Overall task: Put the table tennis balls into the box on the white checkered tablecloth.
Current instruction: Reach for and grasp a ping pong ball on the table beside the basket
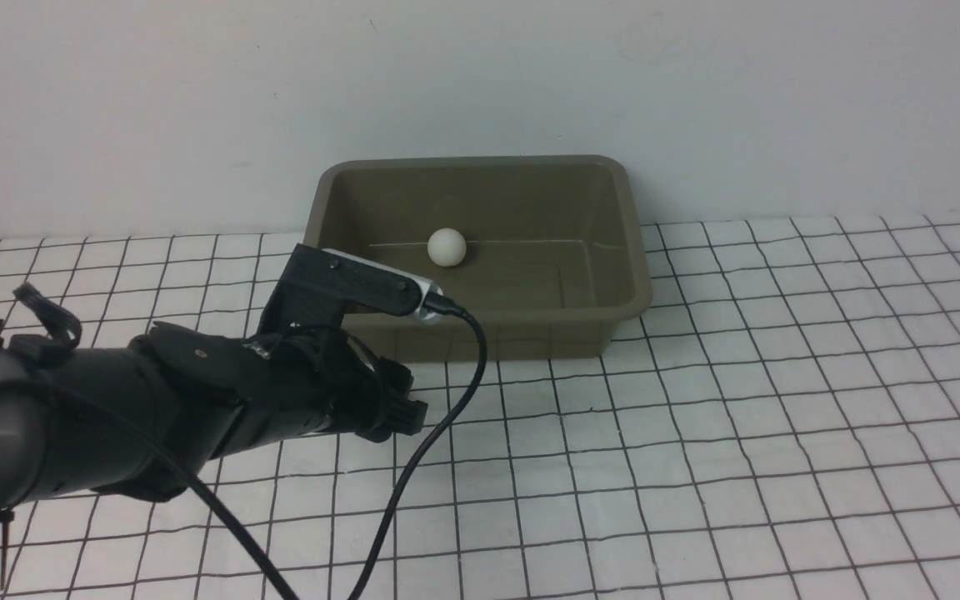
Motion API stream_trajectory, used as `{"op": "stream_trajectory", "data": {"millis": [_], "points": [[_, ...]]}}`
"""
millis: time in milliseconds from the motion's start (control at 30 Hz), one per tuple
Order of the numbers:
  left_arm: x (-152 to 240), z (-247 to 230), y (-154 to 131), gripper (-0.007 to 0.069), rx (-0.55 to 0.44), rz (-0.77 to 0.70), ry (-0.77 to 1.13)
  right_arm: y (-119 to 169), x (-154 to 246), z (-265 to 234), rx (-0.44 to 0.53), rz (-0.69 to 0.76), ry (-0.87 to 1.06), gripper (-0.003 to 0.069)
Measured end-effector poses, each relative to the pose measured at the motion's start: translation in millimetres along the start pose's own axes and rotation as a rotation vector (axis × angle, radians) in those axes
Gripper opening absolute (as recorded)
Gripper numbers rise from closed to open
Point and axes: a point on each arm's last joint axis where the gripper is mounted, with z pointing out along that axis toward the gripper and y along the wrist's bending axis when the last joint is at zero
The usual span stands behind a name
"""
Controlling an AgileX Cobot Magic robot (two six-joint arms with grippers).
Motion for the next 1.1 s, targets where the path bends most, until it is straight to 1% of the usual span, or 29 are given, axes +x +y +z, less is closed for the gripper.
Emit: {"op": "stream_trajectory", "data": {"millis": [367,800,933,967,1033,1100], "points": [[5.3,39.3,-1.9,0.0479,-0.019,0.007,0.063,0.0,0.0,0.0,0.000,0.000,0.000,0.0462],[14.6,54.0,-0.3,0.0478,-0.045,0.012,0.098,0.0,0.0,0.0,0.000,0.000,0.000,0.0462],[15.1,54.7,0.3,0.0428,-0.052,0.012,0.098,0.0,0.0,0.0,0.000,0.000,0.000,0.0462],[14.9,54.7,0.5,0.0391,-0.055,0.009,0.097,0.0,0.0,0.0,0.000,0.000,0.000,0.0462],[14.8,54.6,0.8,0.0349,-0.059,0.007,0.096,0.0,0.0,0.0,0.000,0.000,0.000,0.0462],[14.8,54.6,1.0,0.0343,-0.061,0.004,0.096,0.0,0.0,0.0,0.000,-0.001,0.000,0.0462]]}}
